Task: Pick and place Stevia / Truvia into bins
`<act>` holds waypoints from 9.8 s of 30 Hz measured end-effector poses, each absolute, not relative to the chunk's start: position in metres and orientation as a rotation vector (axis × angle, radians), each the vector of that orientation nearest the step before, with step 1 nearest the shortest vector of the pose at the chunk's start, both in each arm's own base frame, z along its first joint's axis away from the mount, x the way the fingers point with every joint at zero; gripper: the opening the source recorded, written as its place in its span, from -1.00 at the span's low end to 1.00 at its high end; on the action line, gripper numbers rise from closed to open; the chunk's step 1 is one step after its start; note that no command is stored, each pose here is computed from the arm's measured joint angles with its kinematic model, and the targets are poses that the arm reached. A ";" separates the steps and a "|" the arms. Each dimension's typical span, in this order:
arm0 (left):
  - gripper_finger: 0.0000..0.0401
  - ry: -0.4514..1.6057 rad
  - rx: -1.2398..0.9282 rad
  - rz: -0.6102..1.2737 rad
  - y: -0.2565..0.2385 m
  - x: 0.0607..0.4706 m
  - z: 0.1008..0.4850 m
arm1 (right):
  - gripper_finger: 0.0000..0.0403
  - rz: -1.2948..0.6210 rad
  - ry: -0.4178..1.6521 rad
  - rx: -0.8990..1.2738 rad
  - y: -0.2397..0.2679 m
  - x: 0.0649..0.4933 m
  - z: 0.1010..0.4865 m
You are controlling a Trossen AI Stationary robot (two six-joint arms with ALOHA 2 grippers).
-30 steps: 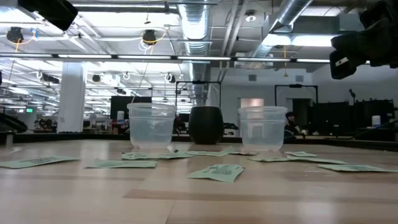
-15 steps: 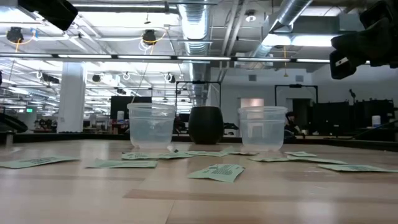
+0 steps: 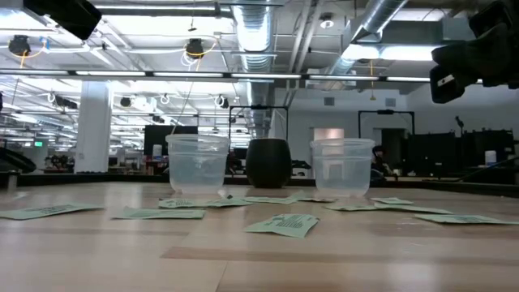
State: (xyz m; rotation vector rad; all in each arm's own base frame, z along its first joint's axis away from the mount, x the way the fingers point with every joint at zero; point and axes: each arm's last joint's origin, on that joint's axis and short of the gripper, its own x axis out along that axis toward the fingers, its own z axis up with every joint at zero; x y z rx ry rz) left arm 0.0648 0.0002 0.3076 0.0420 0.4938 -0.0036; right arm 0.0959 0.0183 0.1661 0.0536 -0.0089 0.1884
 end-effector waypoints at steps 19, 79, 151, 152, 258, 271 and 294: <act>-1.00 0.494 0.042 -0.004 0.000 0.065 0.308 | -1.00 0.188 -0.009 0.054 0.018 0.096 0.166; -1.00 0.096 0.038 -0.151 -0.004 0.092 0.173 | -1.00 0.188 -0.007 0.053 0.018 0.096 0.166; -1.00 0.094 0.101 -0.155 -0.004 0.092 0.173 | -1.00 0.075 -0.336 0.145 0.014 0.091 0.197; -1.00 0.094 0.101 -0.155 -0.004 0.092 0.173 | -1.00 0.060 -0.337 0.137 0.013 0.091 0.197; -1.00 0.087 0.113 -0.155 -0.004 0.092 0.173 | -0.39 0.002 0.809 0.000 0.043 0.202 0.154; -1.00 0.087 0.112 -0.155 -0.004 0.092 0.173 | -0.39 -0.014 0.982 -0.040 0.047 0.223 0.151; -1.00 0.087 0.113 -0.155 -0.004 0.092 0.173 | -0.39 0.043 1.173 -0.121 0.060 0.245 0.134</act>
